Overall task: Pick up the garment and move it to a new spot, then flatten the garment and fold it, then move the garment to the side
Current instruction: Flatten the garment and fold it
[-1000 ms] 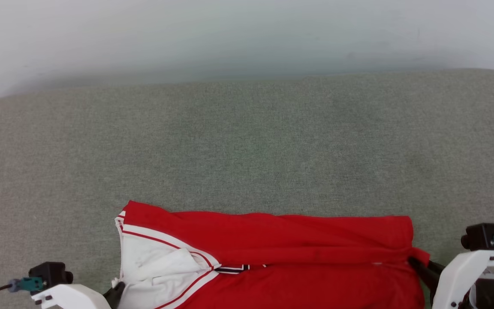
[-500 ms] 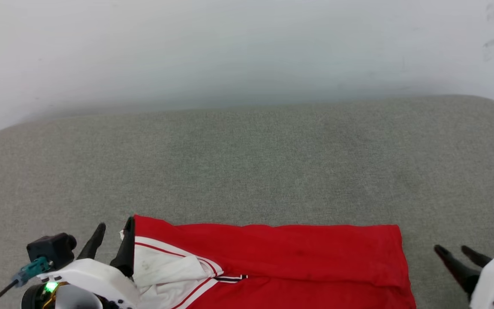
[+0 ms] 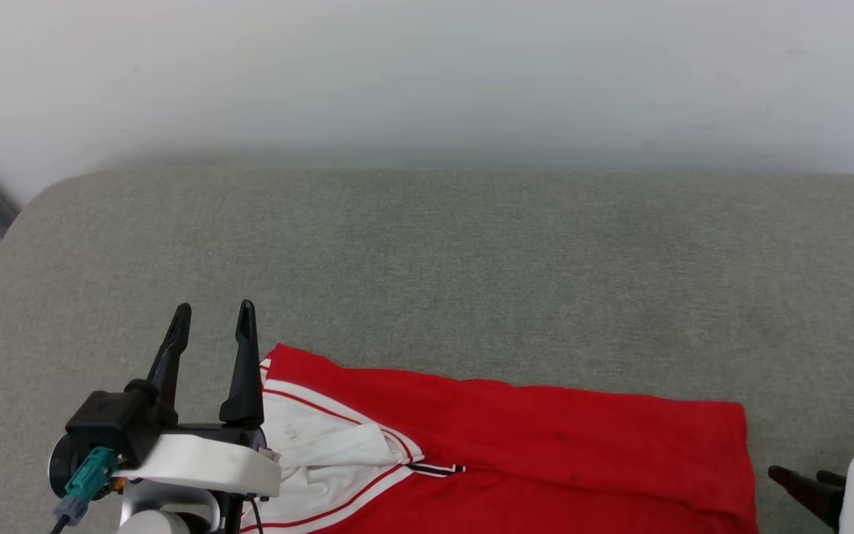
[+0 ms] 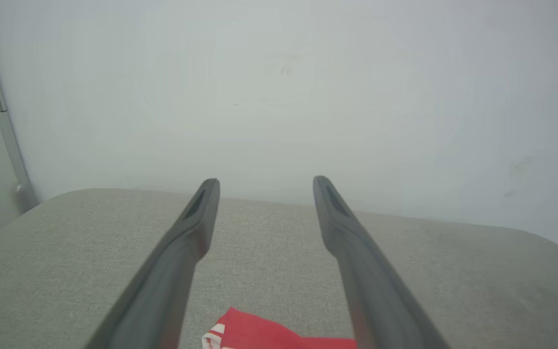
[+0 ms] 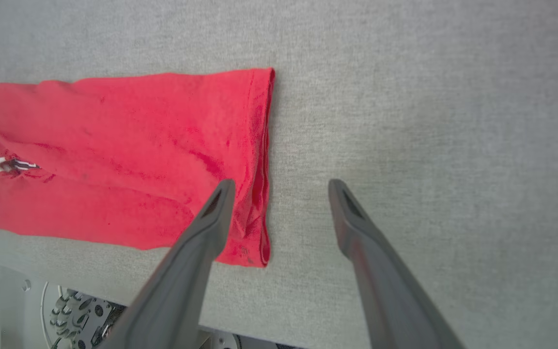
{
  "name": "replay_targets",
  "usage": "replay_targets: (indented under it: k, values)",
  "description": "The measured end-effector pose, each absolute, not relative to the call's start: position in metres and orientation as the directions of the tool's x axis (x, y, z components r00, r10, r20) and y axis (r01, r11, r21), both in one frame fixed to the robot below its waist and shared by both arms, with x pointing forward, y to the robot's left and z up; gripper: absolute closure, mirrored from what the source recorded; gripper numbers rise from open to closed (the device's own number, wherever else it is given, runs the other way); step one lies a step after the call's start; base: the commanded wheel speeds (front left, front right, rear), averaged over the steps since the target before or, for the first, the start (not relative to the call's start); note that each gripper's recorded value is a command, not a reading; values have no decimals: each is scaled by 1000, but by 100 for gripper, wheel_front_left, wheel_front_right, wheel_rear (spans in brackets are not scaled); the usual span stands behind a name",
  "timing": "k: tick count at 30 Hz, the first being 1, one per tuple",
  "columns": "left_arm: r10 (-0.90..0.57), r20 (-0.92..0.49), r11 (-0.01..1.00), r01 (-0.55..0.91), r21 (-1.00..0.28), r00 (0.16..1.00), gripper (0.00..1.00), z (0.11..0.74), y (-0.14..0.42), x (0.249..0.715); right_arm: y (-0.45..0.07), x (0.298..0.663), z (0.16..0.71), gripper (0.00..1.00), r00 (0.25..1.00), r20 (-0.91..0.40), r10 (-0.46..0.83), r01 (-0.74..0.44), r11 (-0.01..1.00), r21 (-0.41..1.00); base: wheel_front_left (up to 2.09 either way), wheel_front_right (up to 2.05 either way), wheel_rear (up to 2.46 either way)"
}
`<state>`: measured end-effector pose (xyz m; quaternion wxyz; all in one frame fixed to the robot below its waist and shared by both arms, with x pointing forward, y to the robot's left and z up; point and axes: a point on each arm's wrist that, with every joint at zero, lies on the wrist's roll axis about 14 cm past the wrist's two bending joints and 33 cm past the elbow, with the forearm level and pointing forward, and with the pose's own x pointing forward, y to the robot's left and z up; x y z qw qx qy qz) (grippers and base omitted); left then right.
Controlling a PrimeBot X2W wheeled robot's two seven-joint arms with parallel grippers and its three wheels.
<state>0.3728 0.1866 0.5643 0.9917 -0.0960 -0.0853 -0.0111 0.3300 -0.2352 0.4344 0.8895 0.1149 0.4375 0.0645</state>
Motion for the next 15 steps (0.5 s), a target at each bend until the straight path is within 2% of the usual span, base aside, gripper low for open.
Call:
replay_targets:
  k: [11, 12, 13, 14, 15]
  values:
    - [45, 154, 988, -21, -153, 987, 0, 554, 199, 376, -186, 334, 369, 0, 402, -853, 334, -16, 933, 358, 0, 0, 0]
    - [48, 153, 988, -25, -151, 987, 0, 554, 201, 376, -184, 334, 366, 7, 391, -855, 342, -15, 931, 365, 0, 0, 0]
    - [49, 151, 989, -26, -148, 987, 0, 553, 201, 376, -182, 333, 363, 55, 380, -858, 347, -14, 929, 369, 0, 0, 0]
    - [47, 148, 989, -26, -145, 988, 0, 552, 201, 375, -182, 333, 362, 75, 375, -859, 349, -15, 929, 370, 0, 0, 0]
    - [46, 148, 990, -25, -139, 988, 0, 552, 201, 375, -181, 334, 361, 100, 374, -858, 351, -17, 928, 373, 0, 0, 0]
